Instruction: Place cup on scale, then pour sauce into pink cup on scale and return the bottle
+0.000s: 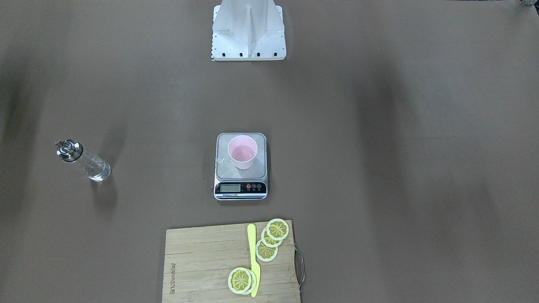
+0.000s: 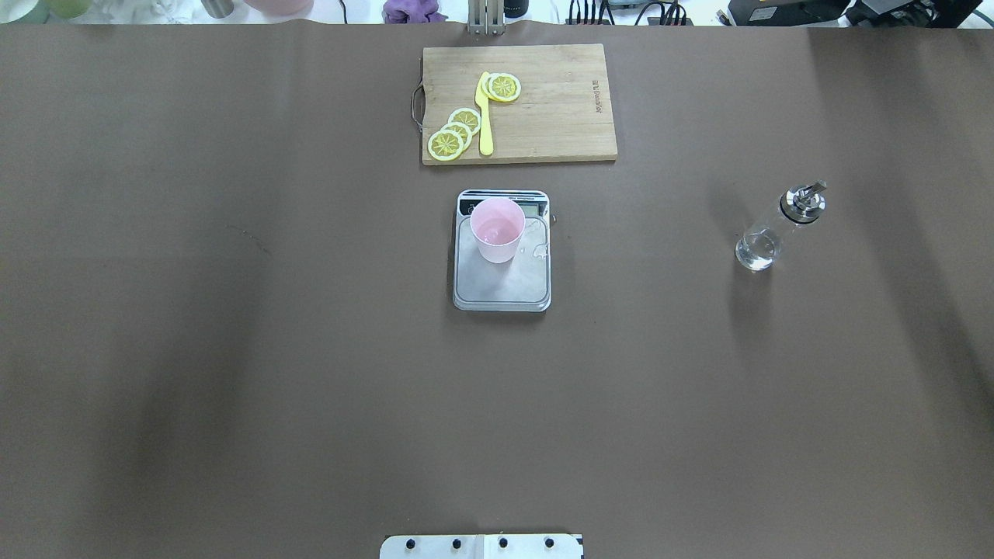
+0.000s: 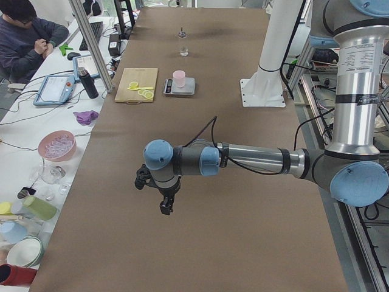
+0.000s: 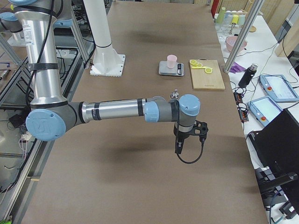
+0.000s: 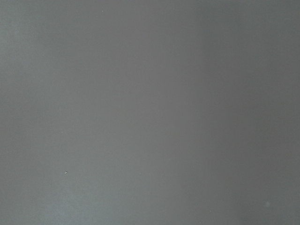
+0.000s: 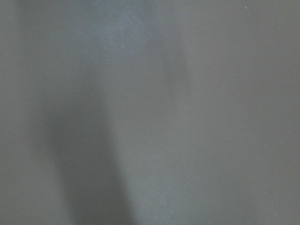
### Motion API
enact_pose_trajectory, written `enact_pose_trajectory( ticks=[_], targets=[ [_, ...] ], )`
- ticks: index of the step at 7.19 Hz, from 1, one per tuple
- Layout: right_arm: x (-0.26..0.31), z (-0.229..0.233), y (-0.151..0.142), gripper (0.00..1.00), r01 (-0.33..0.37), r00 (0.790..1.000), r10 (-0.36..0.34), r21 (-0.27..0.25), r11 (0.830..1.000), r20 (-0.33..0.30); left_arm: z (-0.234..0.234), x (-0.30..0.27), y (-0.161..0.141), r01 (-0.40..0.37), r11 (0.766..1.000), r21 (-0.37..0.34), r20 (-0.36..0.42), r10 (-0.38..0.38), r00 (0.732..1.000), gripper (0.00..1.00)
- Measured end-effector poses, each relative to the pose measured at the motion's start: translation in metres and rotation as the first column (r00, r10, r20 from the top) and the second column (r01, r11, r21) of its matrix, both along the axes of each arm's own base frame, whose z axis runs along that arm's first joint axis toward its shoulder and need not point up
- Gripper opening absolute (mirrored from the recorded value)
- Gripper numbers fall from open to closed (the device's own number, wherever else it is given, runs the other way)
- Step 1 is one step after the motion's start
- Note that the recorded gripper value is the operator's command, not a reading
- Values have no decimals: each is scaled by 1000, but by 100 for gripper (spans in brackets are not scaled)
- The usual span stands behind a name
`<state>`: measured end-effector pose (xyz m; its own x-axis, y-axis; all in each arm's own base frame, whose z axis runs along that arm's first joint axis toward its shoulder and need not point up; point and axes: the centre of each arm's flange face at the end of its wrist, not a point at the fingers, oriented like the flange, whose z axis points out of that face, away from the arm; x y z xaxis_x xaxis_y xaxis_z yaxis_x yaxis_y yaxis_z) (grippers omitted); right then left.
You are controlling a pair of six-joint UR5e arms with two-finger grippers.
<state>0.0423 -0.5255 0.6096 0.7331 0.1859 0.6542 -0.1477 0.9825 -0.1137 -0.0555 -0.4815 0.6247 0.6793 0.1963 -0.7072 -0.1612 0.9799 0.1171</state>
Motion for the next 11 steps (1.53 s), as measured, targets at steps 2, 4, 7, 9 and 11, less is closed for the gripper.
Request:
enact_pose_trajectory(
  ticks=[2, 4, 7, 9, 11],
  targets=[
    [0, 10, 8, 100, -4, 1000, 4, -25, 1000, 0, -9, -3, -5, 2, 1000, -17, 3, -2, 1000, 98],
    [0, 9, 9, 100, -5, 1000, 5, -19, 1000, -2, -15, -5, -5, 5, 1000, -30, 8, -5, 1000, 98],
    [0, 10, 10, 100, 2, 1000, -2, 0, 1000, -1, -15, -7, -4, 8, 999, -39, 12, -7, 1000, 98],
    [-2, 6, 14, 100, 7, 1000, -7, 11, 1000, 0, -15, -7, -4, 10, 999, -40, 10, -10, 1000, 98],
    [-6, -6, 15, 100, 17, 1000, -17, 37, 999, -3, -14, -7, -3, 14, 999, -46, 10, -14, 1000, 98]
  ],
)
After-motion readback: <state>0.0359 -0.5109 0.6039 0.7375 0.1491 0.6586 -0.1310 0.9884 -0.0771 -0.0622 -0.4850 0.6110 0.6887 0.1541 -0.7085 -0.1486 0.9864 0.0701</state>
